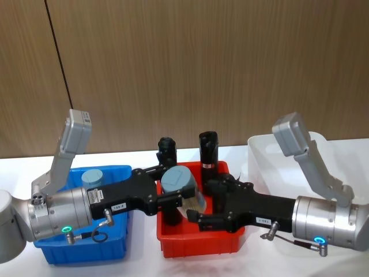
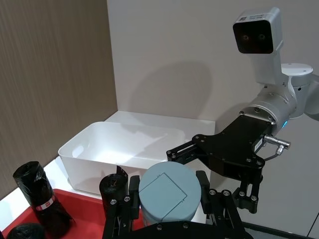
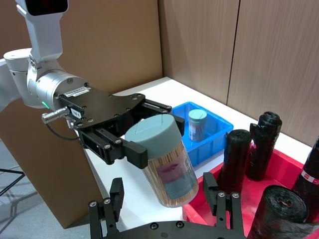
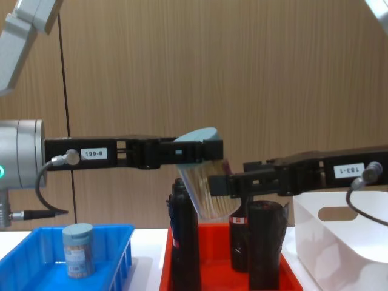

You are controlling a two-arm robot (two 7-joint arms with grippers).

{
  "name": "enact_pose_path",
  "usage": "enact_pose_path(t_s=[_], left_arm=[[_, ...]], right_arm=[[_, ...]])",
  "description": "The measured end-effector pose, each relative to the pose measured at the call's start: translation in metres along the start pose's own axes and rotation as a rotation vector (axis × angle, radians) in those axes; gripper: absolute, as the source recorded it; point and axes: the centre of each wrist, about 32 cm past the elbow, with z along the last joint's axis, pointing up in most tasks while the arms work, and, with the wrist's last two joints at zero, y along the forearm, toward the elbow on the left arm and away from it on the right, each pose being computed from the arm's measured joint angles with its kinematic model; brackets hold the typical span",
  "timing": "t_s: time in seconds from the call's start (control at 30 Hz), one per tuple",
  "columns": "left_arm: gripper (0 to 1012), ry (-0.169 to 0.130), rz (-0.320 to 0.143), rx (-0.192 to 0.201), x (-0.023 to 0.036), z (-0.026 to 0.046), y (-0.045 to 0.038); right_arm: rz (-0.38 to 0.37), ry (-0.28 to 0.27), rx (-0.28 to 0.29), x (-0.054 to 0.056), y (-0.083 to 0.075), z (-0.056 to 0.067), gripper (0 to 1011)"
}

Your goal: Pick the cotton swabs from the blue box and place them into the white box.

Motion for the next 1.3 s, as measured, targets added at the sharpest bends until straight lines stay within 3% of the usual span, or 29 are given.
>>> enact_pose_path(t_s=[1.3], left_arm=[[681, 0.000, 0.000, 0.000, 0.0000, 0.0000, 0.0000]], right_arm=[[0.005, -0.030, 0.020, -0.007, 0.031, -0.005, 1002]])
